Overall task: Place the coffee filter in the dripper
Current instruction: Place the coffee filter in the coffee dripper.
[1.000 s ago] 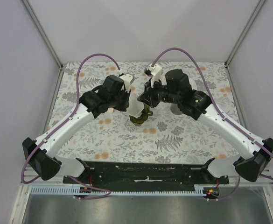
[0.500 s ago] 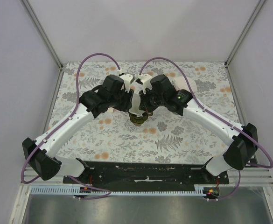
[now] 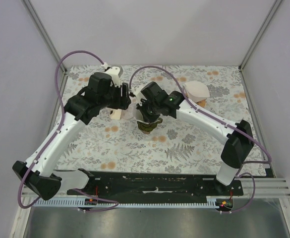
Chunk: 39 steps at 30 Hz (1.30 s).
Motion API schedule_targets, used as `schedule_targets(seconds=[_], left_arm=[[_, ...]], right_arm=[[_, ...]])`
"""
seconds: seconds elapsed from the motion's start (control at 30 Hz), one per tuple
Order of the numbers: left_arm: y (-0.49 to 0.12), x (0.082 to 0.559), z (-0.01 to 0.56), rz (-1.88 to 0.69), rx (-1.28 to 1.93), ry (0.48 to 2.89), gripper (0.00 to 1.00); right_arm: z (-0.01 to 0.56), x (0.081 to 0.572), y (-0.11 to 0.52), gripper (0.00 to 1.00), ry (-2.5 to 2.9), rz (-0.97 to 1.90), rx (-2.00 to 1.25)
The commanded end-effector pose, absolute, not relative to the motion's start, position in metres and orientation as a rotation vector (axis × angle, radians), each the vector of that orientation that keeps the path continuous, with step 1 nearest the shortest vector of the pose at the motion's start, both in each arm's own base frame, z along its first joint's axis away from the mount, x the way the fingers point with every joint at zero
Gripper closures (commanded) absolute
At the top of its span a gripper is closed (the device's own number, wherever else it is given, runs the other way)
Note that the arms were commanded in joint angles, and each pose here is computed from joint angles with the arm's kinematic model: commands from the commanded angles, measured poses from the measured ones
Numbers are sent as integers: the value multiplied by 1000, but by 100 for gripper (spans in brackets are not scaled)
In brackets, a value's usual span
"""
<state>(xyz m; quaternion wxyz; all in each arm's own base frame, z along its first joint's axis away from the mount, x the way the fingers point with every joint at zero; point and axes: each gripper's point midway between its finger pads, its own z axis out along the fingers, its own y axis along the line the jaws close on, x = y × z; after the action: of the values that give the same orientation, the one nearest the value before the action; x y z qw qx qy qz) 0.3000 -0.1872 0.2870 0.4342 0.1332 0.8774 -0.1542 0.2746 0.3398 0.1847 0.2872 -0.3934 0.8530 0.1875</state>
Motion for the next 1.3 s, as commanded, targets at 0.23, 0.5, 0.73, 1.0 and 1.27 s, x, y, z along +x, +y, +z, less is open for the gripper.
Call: schedule_targets(seconds=[0.23, 0.5, 0.73, 1.0, 1.27], left_arm=[[-194, 275, 253, -594, 158, 2305, 37], [-206, 276, 242, -663, 187, 2311, 36], [-214, 269, 233, -741, 195, 2337, 43], [-204, 273, 223, -655, 199, 2344, 49], [-201, 279, 235, -619, 232, 2307, 50]], right_arm=[[166, 279, 341, 100, 2330, 257, -1160], [150, 277, 349, 100, 2359, 270, -1195], [180, 273, 359, 94, 2290, 375, -1190], [238, 268, 359, 79, 2119, 480, -1151], [258, 264, 350, 70, 2057, 489, -1163]])
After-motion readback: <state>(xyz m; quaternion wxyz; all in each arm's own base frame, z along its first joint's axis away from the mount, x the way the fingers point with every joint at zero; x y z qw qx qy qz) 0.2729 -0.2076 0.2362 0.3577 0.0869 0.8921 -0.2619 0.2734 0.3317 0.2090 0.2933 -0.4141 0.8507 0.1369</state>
